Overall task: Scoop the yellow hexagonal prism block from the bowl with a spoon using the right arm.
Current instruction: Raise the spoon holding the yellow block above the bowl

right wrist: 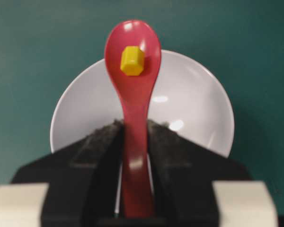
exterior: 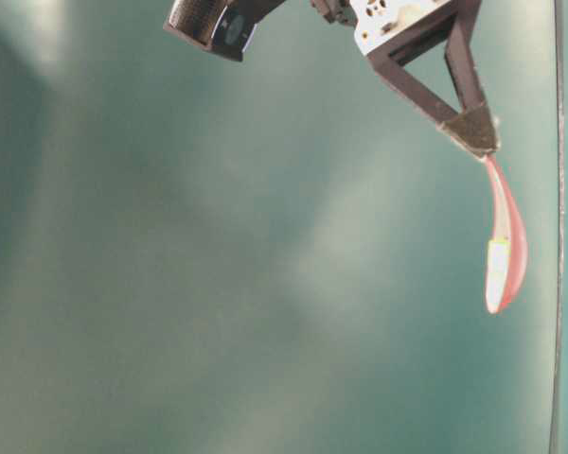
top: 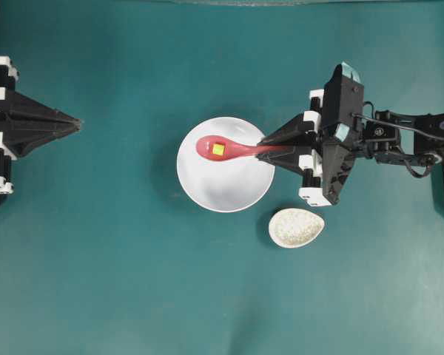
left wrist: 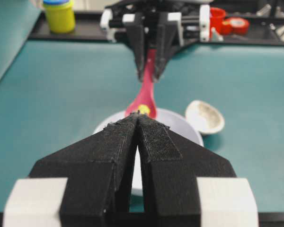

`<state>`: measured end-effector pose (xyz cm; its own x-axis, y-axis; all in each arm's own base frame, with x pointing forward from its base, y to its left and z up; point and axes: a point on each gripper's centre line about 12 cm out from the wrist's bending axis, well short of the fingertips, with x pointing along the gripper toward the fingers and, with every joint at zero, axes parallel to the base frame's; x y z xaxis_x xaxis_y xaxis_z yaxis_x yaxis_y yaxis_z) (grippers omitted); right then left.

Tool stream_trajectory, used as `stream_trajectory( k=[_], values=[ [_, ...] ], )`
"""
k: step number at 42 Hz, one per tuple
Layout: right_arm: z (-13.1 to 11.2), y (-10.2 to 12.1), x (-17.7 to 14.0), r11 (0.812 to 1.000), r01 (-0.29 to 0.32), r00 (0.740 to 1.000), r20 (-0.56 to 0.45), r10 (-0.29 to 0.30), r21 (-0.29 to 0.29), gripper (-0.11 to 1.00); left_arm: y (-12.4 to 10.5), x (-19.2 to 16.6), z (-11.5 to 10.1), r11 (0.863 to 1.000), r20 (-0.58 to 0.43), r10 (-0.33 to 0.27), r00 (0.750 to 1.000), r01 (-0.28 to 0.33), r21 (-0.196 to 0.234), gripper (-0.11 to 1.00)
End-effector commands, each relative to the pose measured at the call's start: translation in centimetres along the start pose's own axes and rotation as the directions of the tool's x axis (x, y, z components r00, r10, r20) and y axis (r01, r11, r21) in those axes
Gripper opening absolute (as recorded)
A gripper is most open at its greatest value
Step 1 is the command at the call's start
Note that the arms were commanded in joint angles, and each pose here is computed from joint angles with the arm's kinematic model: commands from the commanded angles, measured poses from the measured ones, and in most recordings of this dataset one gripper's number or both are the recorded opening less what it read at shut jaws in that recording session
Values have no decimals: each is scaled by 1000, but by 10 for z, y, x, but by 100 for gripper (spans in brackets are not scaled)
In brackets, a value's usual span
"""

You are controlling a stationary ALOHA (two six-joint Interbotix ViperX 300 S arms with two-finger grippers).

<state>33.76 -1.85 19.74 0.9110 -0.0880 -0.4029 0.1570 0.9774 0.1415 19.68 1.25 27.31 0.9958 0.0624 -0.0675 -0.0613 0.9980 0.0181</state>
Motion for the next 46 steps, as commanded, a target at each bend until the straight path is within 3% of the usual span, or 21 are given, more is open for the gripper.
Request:
stream_trajectory(
  k=[1,27,46],
  values=[
    [13,3,-4,1000,-9,999,45,9,-12,22,0,1,10,1000,31,2,1000,-2,3,0],
    [15,3,-6,1000,-12,999,34,12,-22,22,0,1,11,1000,35,2,999,-2,6,0],
    [39,8,-27,999,-33,996,84,34,-8,22,0,1,8,1000,18,2,1000,-2,1,0]
  ],
)
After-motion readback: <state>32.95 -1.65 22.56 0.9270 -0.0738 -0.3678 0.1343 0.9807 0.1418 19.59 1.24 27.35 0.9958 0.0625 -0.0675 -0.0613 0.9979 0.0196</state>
